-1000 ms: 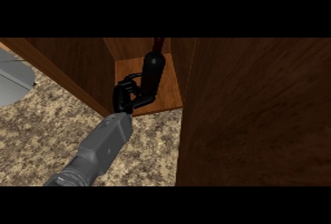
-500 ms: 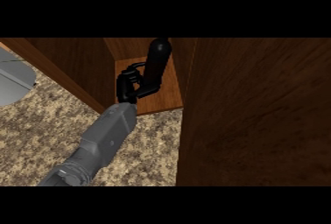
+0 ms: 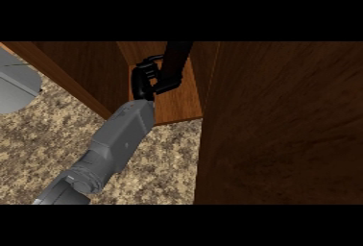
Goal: Pick up the wine, place it into the cabinet and close the cabinet
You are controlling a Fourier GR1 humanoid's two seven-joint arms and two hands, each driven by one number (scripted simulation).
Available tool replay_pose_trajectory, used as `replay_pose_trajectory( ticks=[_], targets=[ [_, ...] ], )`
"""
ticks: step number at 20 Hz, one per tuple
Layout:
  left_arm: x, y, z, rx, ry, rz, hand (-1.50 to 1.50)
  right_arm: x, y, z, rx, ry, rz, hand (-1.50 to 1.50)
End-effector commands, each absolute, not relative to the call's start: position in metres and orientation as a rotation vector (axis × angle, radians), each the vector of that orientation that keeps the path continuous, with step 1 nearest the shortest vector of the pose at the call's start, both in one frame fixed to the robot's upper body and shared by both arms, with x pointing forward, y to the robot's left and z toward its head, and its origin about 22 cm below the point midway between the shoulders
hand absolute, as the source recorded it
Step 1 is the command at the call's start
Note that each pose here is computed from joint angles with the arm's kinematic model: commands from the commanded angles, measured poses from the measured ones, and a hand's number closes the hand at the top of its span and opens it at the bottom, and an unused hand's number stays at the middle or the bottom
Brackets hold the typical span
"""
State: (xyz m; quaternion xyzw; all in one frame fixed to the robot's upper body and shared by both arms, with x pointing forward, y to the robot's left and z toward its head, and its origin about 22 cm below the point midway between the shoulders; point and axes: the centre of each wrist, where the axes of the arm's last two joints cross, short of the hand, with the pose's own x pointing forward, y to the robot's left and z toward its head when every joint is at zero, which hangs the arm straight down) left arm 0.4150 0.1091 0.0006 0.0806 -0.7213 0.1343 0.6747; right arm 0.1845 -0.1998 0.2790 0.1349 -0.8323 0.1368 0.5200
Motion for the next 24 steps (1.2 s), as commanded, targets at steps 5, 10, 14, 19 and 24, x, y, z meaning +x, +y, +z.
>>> replay_pose_trajectory(
  ticks=[5, 10, 14, 19, 24],
  targets=[
    [0.426, 0.101, 0.021, 0.170, -1.573, 0.324, 1.50, 0.183, -0.205, 0.277, 0.321, -2.016, 0.298, -1.50],
    [0.429, 0.107, 0.025, 0.160, -1.556, 0.343, 1.50, 0.180, -0.210, 0.276, 0.317, -1.998, 0.308, -1.50],
    [0.433, 0.120, 0.027, 0.335, -1.613, 0.198, 1.50, 0.183, -0.205, 0.276, 0.318, -2.007, 0.318, -1.50],
    [0.433, 0.138, 0.021, 0.548, -1.639, 0.097, 1.50, 0.176, -0.206, 0.278, 0.343, -2.018, 0.349, -1.50],
    [0.431, 0.162, 0.015, 0.673, -1.616, 0.061, 1.50, 0.185, -0.206, 0.278, 0.323, -2.028, 0.328, -1.50]
  ],
)
